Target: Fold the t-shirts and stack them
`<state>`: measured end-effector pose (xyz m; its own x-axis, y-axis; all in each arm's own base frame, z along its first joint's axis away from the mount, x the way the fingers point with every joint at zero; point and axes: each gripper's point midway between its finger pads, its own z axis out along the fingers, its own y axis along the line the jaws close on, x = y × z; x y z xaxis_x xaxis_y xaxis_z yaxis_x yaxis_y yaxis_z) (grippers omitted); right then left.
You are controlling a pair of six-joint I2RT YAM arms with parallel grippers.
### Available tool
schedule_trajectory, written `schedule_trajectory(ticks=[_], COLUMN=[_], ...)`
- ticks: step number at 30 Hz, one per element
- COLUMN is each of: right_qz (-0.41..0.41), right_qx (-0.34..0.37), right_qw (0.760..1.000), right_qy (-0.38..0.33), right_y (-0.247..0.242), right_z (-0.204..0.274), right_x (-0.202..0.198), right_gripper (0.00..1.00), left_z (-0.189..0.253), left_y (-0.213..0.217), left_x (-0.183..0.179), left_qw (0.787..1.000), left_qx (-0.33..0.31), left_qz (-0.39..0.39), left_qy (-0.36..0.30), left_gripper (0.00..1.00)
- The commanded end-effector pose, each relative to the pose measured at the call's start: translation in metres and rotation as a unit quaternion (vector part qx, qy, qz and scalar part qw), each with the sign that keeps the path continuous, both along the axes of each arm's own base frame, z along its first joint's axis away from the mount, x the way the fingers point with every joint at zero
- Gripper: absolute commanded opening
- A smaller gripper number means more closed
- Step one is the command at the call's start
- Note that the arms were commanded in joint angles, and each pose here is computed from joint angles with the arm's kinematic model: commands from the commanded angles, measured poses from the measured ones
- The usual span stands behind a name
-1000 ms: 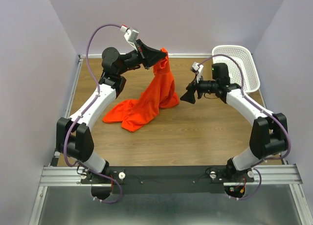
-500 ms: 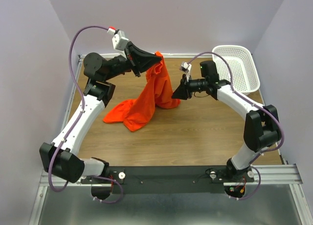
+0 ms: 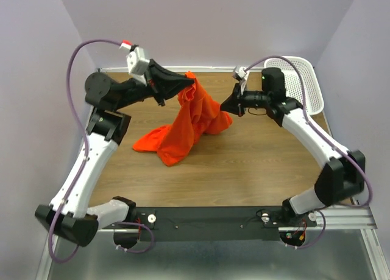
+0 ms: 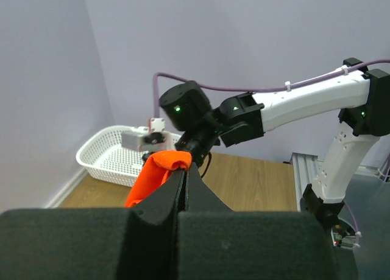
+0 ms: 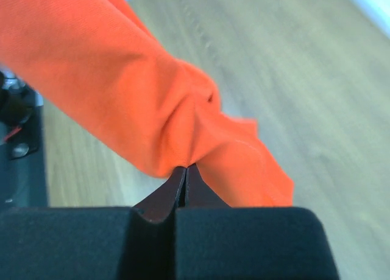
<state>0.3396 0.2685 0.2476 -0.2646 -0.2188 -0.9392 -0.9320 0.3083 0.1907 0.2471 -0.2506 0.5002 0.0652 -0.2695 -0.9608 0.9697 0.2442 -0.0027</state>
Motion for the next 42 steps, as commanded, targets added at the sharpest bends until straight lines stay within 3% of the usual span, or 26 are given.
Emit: schedule_trajectory(ticks=[1, 8, 11, 14, 19, 23, 29, 32, 33, 34, 35, 36, 38, 40, 42], right_qz=[-0.05, -0.216, -0.242, -0.269, -0.286, -0.267, -0.213, -0.187, -0.179, -0.177, -0.179, -0.189, -0.204, -0.221, -0.227], right_qx=[-0.026, -0.103, -0.101, -0.082, -0.031, -0.021, -0.005, 0.014, 0.033, 0.035, 0.043, 0.073, 0.091, 0.121, 0.138], right_qw=[0.992, 0.942, 0.927, 0.915, 0.899, 0.907, 0.941, 0.958, 0.957, 0.965, 0.966, 0.956, 0.951, 0.934, 0.927], right_qy=[-0.11, -0.234, -0.267, -0.29, -0.331, -0.325, -0.264, -0.216, -0.224, -0.19, -0.183, -0.212, -0.215, -0.254, -0.264], right_y=[-0.024, -0.089, -0.101, -0.106, -0.106, -0.093, -0.058, -0.033, -0.027, -0.012, -0.007, -0.006, 0.006, 0.008, 0.006], right_z=[0.037, 0.082, 0.108, 0.148, 0.234, 0.251, 0.226, 0.21, 0.229, 0.209, 0.21, 0.248, 0.239, 0.27, 0.286], right_x=[-0.006, 0.007, 0.005, 0.008, 0.006, 0.017, 0.042, 0.07, 0.072, 0.098, 0.109, 0.113, 0.137, 0.141, 0.139], right_gripper=[0.0, 0.01, 0.0, 0.01, 0.01, 0.01, 0.01, 0.01, 0.01, 0.01, 0.01, 0.01, 0.01, 0.01, 0.01], left_z=[0.015, -0.061, -0.06, -0.024, 0.072, 0.136, 0.152, 0.142, 0.138, 0.141, 0.143, 0.154, 0.187, 0.212, 0.245], left_y=[0.017, 0.042, 0.048, 0.053, 0.067, 0.099, 0.132, 0.141, 0.143, 0.153, 0.156, 0.161, 0.165, 0.163, 0.147], left_x=[-0.041, -0.001, 0.007, 0.011, -0.006, -0.016, 0.004, 0.025, 0.033, 0.037, 0.04, 0.038, 0.025, 0.011, -0.016], left_qw=[0.999, 0.986, 0.982, 0.978, 0.969, 0.939, 0.897, 0.882, 0.878, 0.866, 0.861, 0.856, 0.852, 0.856, 0.874], left_qx=[0.004, 0.012, 0.01, -0.013, -0.082, -0.157, -0.184, -0.178, -0.175, -0.181, -0.184, -0.194, -0.218, -0.244, -0.255], left_qz=[0.013, 0.159, 0.185, 0.206, 0.221, 0.286, 0.385, 0.424, 0.435, 0.456, 0.463, 0.467, 0.457, 0.434, 0.371], left_qy=[-0.048, 0.053, 0.046, 0.015, -0.069, -0.111, -0.114, -0.102, -0.097, -0.099, -0.1, -0.107, -0.133, -0.142, -0.182], left_gripper=[0.0, 0.0, 0.0, 0.0, 0.0, 0.0, 0.0, 0.0, 0.0, 0.0, 0.0, 0.0, 0.0, 0.0, 0.0])
